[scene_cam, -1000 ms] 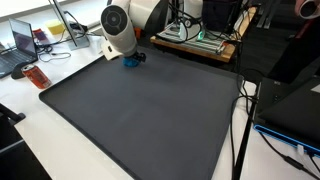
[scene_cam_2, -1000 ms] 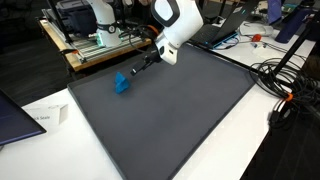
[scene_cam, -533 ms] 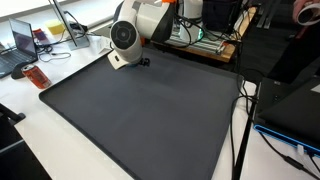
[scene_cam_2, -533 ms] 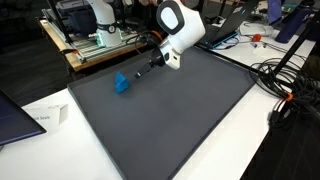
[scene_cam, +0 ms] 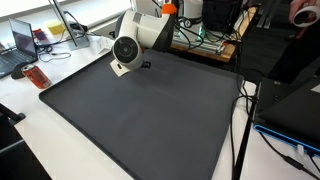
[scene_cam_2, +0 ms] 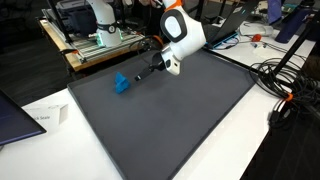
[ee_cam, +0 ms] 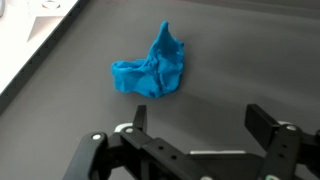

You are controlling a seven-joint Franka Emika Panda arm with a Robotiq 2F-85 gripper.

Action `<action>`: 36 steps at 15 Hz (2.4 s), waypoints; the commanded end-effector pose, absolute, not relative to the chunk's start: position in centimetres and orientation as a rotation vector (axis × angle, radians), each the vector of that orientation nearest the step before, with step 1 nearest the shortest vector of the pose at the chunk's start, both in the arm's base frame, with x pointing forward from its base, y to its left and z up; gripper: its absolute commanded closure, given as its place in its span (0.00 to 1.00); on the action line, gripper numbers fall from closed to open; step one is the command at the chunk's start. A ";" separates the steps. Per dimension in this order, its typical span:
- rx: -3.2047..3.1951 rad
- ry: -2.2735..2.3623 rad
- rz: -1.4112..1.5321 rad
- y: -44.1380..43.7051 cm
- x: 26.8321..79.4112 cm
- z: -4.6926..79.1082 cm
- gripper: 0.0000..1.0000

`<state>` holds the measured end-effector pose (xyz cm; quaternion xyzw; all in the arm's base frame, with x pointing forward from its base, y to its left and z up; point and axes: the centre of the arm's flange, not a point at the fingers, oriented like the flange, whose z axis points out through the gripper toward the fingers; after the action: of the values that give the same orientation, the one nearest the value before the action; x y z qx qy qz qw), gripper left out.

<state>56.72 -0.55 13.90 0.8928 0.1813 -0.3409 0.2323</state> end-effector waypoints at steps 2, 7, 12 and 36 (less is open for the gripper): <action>2.413 0.541 -0.987 -1.2 57.5 13.5 0.00; 2.472 0.573 -0.942 -2.8 56.3 14.9 0.00; 2.590 0.589 -0.827 -5.2 55.0 16.7 0.00; 3.001 0.650 -0.016 -15.3 43.7 23.9 0.00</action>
<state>46.21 -14.25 22.89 0.9764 0.2060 -0.0373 0.0528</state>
